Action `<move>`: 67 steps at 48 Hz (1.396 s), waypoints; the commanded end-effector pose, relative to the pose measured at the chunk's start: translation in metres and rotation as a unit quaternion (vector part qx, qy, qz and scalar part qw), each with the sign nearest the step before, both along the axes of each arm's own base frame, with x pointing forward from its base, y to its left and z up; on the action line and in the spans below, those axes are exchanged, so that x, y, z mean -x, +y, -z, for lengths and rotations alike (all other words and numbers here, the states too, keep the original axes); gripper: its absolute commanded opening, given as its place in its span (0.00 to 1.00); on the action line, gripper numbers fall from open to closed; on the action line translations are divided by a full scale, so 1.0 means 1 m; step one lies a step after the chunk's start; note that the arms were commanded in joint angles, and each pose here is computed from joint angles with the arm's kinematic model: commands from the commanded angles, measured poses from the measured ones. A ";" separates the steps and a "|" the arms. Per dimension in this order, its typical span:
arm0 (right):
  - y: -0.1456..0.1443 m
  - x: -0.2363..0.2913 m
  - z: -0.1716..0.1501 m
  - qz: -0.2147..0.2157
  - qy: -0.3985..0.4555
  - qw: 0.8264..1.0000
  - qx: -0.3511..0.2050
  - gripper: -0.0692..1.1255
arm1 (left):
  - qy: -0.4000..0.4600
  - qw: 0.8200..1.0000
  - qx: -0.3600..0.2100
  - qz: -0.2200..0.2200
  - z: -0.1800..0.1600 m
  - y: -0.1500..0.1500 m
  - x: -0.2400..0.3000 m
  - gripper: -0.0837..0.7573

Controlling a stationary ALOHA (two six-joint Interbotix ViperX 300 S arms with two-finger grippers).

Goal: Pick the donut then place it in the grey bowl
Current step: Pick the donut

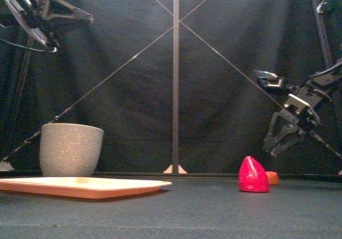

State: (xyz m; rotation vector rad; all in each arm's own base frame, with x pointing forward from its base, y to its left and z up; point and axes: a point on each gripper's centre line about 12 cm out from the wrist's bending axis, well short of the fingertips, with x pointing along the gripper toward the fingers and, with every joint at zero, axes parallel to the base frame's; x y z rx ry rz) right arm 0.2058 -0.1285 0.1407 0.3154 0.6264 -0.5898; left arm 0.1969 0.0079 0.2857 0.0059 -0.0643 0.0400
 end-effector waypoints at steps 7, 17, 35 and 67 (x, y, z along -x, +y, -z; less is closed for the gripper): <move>-0.014 -0.014 0.005 -0.001 0.027 1.000 -0.005 0.94 | -0.011 1.000 -0.003 -0.006 -0.005 0.002 -0.001 0.12; -0.021 -0.024 0.022 -0.006 0.066 0.997 -0.028 0.94 | -0.026 0.999 -0.008 -0.023 -0.010 0.009 0.000 0.12; -0.028 -0.037 0.037 -0.022 0.102 0.994 -0.037 0.93 | -0.020 0.999 -0.007 -0.030 -0.005 0.012 0.001 0.12; -0.025 -0.039 0.036 -0.029 0.114 0.992 -0.044 0.77 | -0.018 0.999 -0.007 -0.031 -0.003 0.012 0.001 0.12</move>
